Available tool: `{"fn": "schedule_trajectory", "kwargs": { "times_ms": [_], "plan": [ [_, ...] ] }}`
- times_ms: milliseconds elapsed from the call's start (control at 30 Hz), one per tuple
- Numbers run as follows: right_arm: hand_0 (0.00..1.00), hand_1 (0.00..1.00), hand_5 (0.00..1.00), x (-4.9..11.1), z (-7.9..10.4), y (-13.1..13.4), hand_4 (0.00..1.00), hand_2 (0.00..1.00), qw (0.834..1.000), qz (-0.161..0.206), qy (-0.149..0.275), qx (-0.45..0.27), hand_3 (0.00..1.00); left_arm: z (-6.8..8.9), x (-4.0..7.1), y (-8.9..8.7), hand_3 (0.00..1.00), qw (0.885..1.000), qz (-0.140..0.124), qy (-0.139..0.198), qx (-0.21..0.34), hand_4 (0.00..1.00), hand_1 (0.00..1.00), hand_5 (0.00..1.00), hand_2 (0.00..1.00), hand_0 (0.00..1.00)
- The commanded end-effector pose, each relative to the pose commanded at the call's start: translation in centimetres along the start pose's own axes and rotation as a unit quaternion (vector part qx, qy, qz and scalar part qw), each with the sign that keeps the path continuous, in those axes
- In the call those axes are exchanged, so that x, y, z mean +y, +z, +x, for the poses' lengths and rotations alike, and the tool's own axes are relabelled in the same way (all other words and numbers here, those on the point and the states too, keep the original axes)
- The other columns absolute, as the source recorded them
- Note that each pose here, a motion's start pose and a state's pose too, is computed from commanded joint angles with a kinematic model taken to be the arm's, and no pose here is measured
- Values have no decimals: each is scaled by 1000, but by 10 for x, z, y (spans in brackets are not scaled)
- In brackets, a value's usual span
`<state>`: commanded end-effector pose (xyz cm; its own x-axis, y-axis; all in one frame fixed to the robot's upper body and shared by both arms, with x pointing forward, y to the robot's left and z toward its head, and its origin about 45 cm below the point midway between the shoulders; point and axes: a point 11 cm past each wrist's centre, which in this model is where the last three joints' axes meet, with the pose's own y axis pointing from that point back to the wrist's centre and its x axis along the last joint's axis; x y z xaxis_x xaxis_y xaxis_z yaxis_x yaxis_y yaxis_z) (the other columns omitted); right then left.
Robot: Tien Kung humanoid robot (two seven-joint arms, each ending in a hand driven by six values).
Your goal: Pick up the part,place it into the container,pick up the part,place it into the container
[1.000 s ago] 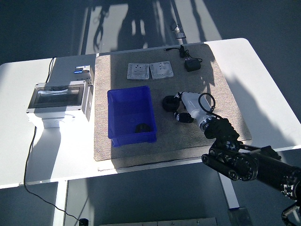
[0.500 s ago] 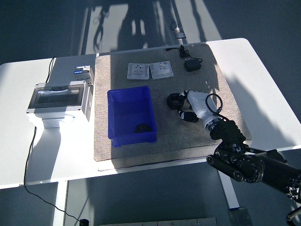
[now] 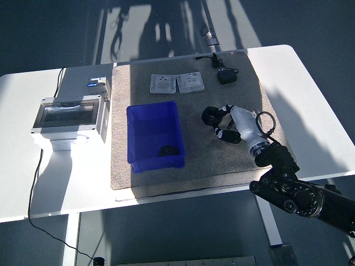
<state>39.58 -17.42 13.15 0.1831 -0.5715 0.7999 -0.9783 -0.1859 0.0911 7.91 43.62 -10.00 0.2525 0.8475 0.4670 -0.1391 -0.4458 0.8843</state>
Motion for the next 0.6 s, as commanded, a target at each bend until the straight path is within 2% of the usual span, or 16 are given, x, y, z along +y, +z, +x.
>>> {"fn": "schedule_trajectory", "kwargs": {
  "times_ms": [167,300,467,600],
  "plan": [
    [672,377,138,0,7,-28,642,371,999,32,5,-32,289,-1,0,0,603,1000,0,-1,0,615,287,874,466,605],
    [672,377,138,0,12,-68,642,371,996,89,5,-25,289,0,0,-1,603,1000,1,0,0,615,287,874,466,605],
    [671,377,139,8,1,-120,643,371,986,162,-25,6,289,1,0,0,604,1000,1,0,-1,615,287,874,468,605],
    [679,378,137,8,-12,-131,645,376,982,165,-64,62,289,0,0,0,604,1000,1,0,1,616,288,875,471,605]
  ]
}}
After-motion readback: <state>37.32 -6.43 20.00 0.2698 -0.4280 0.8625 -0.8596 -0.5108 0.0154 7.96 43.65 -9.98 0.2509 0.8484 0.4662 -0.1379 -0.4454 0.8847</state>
